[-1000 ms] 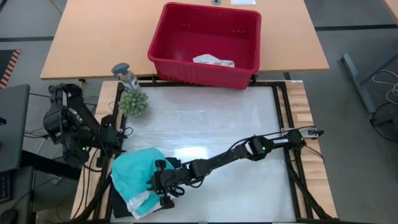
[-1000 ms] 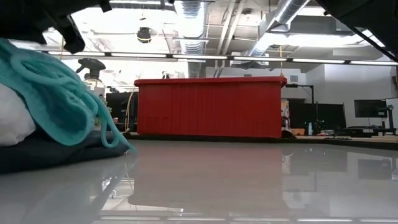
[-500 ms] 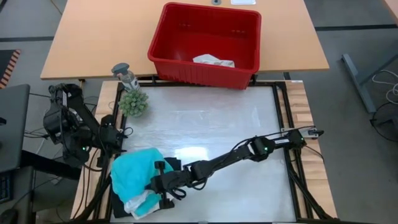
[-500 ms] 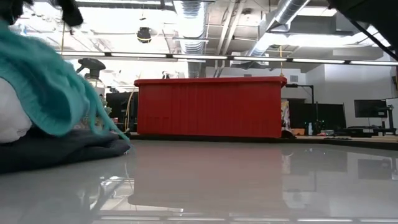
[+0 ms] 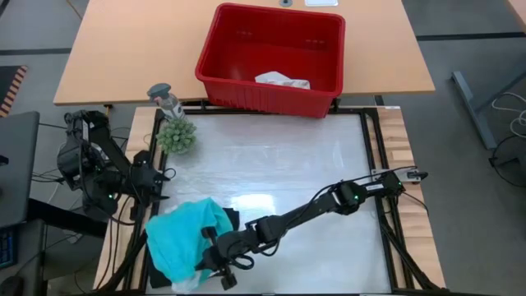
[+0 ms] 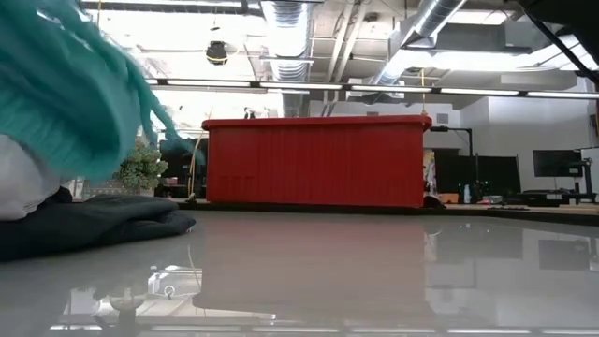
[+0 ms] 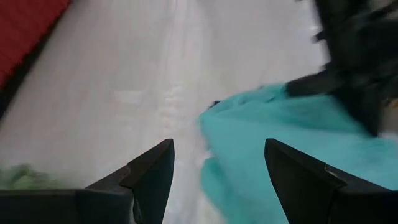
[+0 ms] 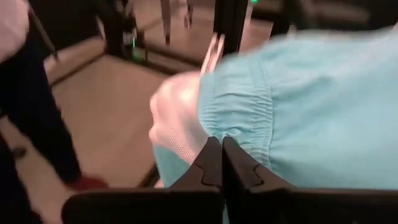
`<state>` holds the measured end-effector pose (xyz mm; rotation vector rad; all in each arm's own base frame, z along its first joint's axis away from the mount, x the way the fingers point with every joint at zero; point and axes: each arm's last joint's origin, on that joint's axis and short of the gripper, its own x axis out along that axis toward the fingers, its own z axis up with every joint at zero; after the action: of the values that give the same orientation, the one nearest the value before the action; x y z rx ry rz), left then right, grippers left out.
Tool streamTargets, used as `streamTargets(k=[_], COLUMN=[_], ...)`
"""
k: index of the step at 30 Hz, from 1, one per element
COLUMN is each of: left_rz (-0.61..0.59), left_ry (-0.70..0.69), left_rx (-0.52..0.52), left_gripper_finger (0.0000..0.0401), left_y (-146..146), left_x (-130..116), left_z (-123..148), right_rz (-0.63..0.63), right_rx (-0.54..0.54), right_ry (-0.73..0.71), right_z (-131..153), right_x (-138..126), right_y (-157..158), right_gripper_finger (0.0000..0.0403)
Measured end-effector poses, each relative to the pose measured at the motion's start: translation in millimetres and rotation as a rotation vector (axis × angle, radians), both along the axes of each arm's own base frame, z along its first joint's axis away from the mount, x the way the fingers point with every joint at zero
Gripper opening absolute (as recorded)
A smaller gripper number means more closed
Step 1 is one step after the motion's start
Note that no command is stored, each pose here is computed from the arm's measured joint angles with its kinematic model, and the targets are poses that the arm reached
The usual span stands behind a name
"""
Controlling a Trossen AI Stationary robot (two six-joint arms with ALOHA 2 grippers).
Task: Fold Laundry from Bin
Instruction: Stack the blue shorts on top of the white dress
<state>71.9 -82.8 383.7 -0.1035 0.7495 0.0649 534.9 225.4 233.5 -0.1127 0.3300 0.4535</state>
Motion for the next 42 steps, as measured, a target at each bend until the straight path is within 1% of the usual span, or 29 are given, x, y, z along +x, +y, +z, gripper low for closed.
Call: streamTargets(k=[4,7,12,14,16,18,22,25,30,33,37,39,42], left_rz=[-0.031,-0.075,-0.147,-0.194,-0.233,-0.241,-0.251,-0.25,-0.223,-0.211,-0.214,-0.216,-0.204], left_ry=[-0.039,-0.057,-0.068,-0.088,-0.09,-0.077,0.018,0.077,0.192,0.267,0.346,0.379,0.414], left_rx=[-0.099,-0.166,-0.225,-0.247,-0.262,-0.259,-0.237,-0.195,-0.141,-0.151,-0.177,-0.179,-0.194], left_gripper_finger=[0.0238,0.0238,0.0238,0.0238,0.0238,0.0238,0.0238,0.0238,0.0238,0.0238,0.0238,0.0238,0.0238], left_y=[-11.1,-23.8,-46.2,-56.1,-64.3,-70.3,-81.8,-91.1,-101.2,-103.0,-101.8,-100.9,-99.4], left_x=[5.9,12.5,23.9,27.5,28.9,29.9,29.0,29.2,25.9,19.3,8.7,3.1,-3.2], left_z=[0.9,-5.7,-30.1,-39.0,-47.7,-55.2,-80.0,-99.3,-136.7,-156.3,-175.0,-181.8,-190.5], right_rz=[0.016,0.048,0.058,0.052,0.041,0.035,0.03,0.033,0.033,0.012,-0.028,-0.046,-0.091], right_rx=[-0.029,-0.028,-0.034,-0.029,-0.011,-0.007,-0.007,-0.007,-0.005,0.041,0.107,0.118,0.101], right_ry=[0.067,0.094,0.085,0.093,0.106,0.108,0.11,0.111,0.108,0.119,0.155,0.181,0.191], right_z=[-7.0,-8.7,-8.4,-8.9,-9.2,-9.2,-9.3,-9.4,-9.1,-3.0,13.3,17.3,15.2], right_x=[-0.3,0.3,2.1,3.0,3.7,4.4,5.2,4.5,3.6,2.8,-1.4,-2.6,-1.5], right_y=[-6.1,-10.7,-14.7,-17.8,-20.1,-21.9,-24.1,-22.4,-19.4,-21.0,-28.0,-33.1,-37.8], right_gripper_finger=[0.0024,0.0023,0.003,0.0032,0.0035,0.004,0.0058,0.0068,0.0072,0.0067,0.0056,0.0053,0.0047])
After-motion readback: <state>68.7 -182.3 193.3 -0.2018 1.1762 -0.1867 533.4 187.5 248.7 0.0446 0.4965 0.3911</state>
